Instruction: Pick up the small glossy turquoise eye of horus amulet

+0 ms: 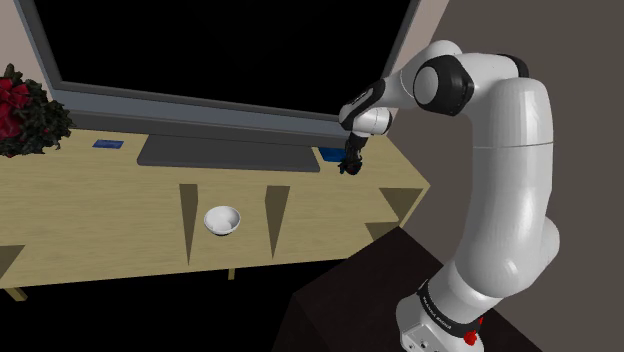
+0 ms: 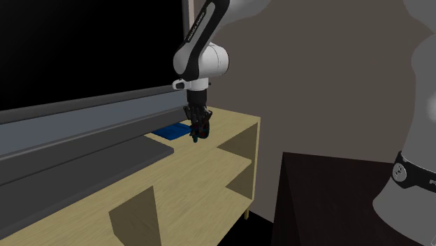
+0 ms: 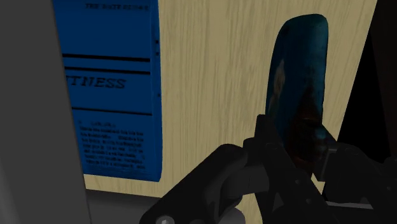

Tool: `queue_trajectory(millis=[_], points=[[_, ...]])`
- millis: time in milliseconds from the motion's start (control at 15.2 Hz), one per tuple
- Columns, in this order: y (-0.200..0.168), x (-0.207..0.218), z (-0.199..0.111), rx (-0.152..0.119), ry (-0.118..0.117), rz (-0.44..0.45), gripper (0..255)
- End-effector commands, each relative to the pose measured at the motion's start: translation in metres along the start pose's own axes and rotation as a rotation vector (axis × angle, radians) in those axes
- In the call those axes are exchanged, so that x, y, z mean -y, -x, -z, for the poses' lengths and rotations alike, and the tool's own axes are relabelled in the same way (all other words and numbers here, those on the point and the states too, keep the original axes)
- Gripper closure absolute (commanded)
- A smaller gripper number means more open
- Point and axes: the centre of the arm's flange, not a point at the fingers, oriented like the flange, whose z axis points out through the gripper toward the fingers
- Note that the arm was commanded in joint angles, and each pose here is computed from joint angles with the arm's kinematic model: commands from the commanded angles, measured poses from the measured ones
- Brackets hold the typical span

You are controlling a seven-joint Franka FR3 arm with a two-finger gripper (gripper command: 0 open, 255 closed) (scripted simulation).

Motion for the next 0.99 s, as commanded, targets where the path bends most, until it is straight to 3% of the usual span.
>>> queue_trajectory(millis=[0, 330, 924], points=[[0.000, 0.000, 0.000, 0.000, 0.000, 0.000, 255], [0.000, 0.000, 0.000, 0.000, 0.000, 0.000, 255], [0.001, -0.002, 0.048, 0.000, 0.000, 0.000, 255]])
